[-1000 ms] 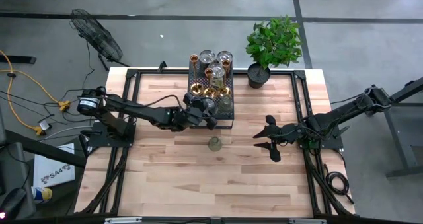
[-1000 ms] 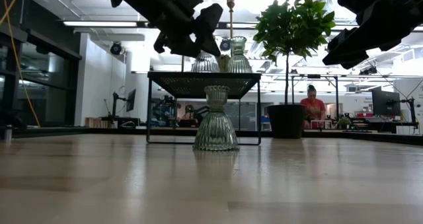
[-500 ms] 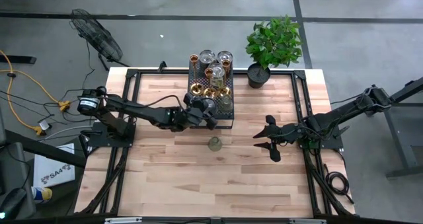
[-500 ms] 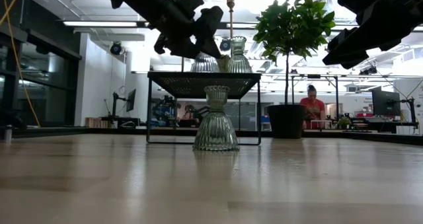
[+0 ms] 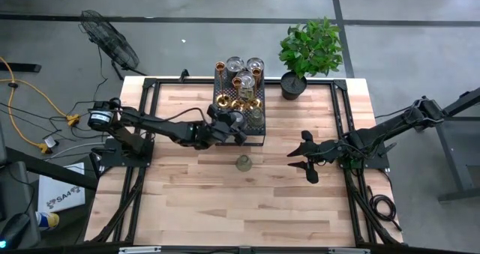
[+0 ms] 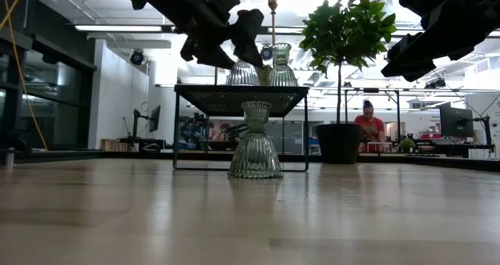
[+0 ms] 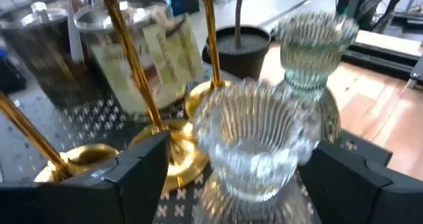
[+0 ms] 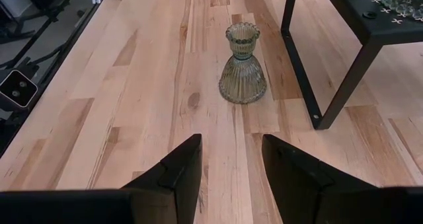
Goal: Pick & Place candle stick holders
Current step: Put the transparent candle holder on the shelf, then put the green transparent candle holder on the shelf
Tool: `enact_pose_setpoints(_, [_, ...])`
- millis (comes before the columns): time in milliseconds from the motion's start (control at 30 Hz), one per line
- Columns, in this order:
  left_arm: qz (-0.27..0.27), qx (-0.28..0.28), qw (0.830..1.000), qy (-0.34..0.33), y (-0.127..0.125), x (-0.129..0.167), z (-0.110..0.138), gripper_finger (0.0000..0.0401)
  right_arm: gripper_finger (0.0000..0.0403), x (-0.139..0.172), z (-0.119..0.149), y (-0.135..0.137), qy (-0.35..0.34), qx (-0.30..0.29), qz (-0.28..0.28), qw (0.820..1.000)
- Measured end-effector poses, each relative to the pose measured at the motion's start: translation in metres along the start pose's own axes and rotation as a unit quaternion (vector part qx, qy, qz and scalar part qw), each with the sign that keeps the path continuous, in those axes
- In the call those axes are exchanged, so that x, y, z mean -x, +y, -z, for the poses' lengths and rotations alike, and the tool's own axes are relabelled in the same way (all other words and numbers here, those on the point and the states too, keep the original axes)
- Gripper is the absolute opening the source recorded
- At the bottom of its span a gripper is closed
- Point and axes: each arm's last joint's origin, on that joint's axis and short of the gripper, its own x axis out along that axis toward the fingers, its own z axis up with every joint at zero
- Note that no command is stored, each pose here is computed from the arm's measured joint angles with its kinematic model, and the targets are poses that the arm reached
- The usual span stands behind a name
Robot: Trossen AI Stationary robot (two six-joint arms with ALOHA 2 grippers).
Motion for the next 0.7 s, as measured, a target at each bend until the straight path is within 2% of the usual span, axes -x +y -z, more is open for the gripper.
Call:
enact_pose_setpoints(433, [-0.005, -0.025, 0.999, -0.038, -0.002, 0.0, -0.009, 0.031, 0.015, 0.0, 0.0, 0.0, 0.0, 0.0, 0.0, 1.0])
enact_pose_setpoints(700, [-0.007, -0.062, 0.993, -0.096, -0.004, 0.003, -0.024, 0.031, 0.015, 0.0, 0.0, 0.0, 0.0, 0.0, 0.0, 1.0])
